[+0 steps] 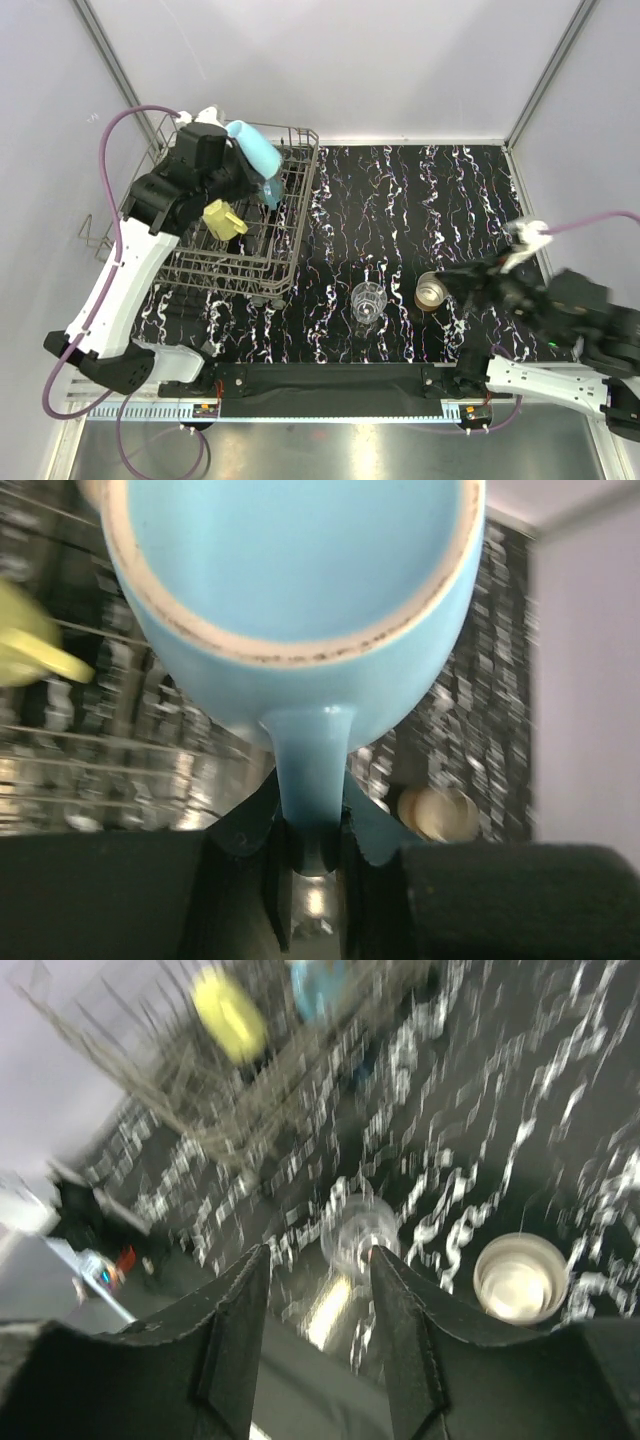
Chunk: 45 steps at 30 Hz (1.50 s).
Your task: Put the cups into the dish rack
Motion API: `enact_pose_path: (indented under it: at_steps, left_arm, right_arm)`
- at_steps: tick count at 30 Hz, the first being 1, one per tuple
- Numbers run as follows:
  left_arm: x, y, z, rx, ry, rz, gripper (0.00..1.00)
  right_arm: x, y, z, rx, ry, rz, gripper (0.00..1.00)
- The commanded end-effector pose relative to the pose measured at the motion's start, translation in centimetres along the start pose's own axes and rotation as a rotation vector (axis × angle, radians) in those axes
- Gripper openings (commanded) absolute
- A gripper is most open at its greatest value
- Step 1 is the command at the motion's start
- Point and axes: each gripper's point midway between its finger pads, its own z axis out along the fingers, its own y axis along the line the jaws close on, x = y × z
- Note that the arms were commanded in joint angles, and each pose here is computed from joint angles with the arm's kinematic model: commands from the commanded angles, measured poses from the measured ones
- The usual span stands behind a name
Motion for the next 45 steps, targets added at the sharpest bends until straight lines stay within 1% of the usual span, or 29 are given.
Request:
enact_pose_path:
  at_steps: [1,2,3,4,5,6,7,9,10,12,13,15,17,19,20,22,24,27,30,31,32,37,38,39,41,42,45]
  left_arm:
    - [-6.1,3.4,0.9,-0.097,-0.216,0.074,0.00]
    - [-6.6,4.5,1.4,-0.133,-0.229,0.076,0.00]
    - [-7.6,5.7,1.7,-0.177,-0.271,0.077,0.00]
    - [-7.5,7.6,2.8,-0.241,-0.269,0.103,0.00]
    - [-7.8,8.7,3.2,-0.284,-0.283,0.107,0.00]
    - [-8.6,9.5,3.6,-0.310,-0.322,0.104,0.00]
    - [-8.3,11.5,4.6,-0.361,-0.314,0.103,0.00]
    - [-9.2,13.1,5.5,-0.386,-0.353,0.074,0.00]
    - [-9.2,15.1,6.2,-0.433,-0.349,0.069,0.00]
    - [-10.3,17.6,6.8,-0.497,-0.375,0.052,0.00]
    - [-10.8,18.5,7.0,-0.525,-0.377,0.075,0.00]
    - [-12.0,20.7,7.0,-0.603,-0.401,0.073,0.00]
    - [-12.5,22.2,7.3,-0.636,-0.406,0.070,0.00]
    - [-12.8,23.8,8.1,-0.655,-0.411,0.049,0.00]
    - [-12.9,24.2,8.5,-0.660,-0.407,0.052,0.00]
    - [-12.9,25.0,9.9,-0.674,-0.387,0.077,0.00]
    - [-13.4,26.8,10.2,-0.729,-0.407,0.073,0.00]
    - [-14.5,27.6,11.0,-0.695,-0.432,0.051,0.00]
    - [-14.6,28.3,12.1,-0.665,-0.427,0.035,0.00]
    - [-14.7,29.1,12.2,-0.674,-0.428,0.012,0.00]
    - [-14.5,29.4,12.5,-0.669,-0.421,0.007,0.00]
    - [-13.8,31.5,14.9,-0.681,-0.391,0.009,0.00]
    - [-13.6,31.9,15.2,-0.687,-0.385,-0.001,0.00]
    - [-13.5,32.4,15.6,-0.693,-0.376,-0.014,0.00]
    - [-13.2,32.8,16.3,-0.689,-0.362,-0.034,0.00]
    - [-13.0,33.1,16.8,-0.691,-0.350,-0.040,0.00]
    - [-12.6,33.6,17.7,-0.696,-0.332,-0.058,0.00]
  right_arm:
    - [4.7,1.7,1.7,0.011,0.221,0.074,0.52]
    - [5.5,1.8,2.3,0.038,0.262,0.073,0.53]
    - [6.4,1.5,2.3,0.069,0.302,0.085,0.54]
    - [7.1,1.4,2.7,0.091,0.331,0.081,0.56]
    - [7.8,1.2,2.8,0.108,0.350,0.079,0.56]
    - [8.1,0.9,2.8,0.128,0.357,0.097,0.57]
    - [7.9,0.9,2.7,0.127,0.347,0.114,0.57]
    - [7.7,0.8,2.7,0.123,0.323,0.132,0.58]
    - [7.6,0.3,2.4,0.131,0.300,0.146,0.59]
    - [7.2,-1.0,2.1,0.188,0.244,0.188,0.59]
    - [7.2,-1.7,1.7,0.199,0.217,0.209,0.58]
    - [7.0,-2.5,1.4,0.231,0.186,0.243,0.55]
    - [6.9,-2.7,1.0,0.234,0.184,0.259,0.54]
    - [7.5,-3.2,0.8,0.273,0.213,0.242,0.55]
    - [7.8,-3.4,0.8,0.287,0.226,0.236,0.56]
    - [8.7,-4.0,0.8,0.331,0.268,0.190,0.63]
    - [9.3,-4.8,0.7,0.374,0.297,0.148,0.68]
    - [9.3,-5.6,0.5,0.434,0.300,0.142,0.74]
    - [8.9,-6.3,-0.3,0.465,0.273,0.184,0.75]
    - [8.8,-6.5,-0.7,0.462,0.259,0.209,0.78]
    - [8.8,-6.6,-0.9,0.464,0.246,0.244,0.79]
    - [9.5,-6.4,-1.2,0.419,0.228,0.327,0.79]
    - [9.7,-6.2,-1.1,0.408,0.237,0.311,0.87]
    - [9.7,-5.8,-0.7,0.394,0.244,0.302,0.90]
    - [10.1,-5.4,0.0,0.401,0.288,0.231,0.98]
    - [10.2,-5.3,0.2,0.409,0.307,0.202,1.00]
    - [10.4,-4.8,1.6,0.431,0.369,0.074,1.00]
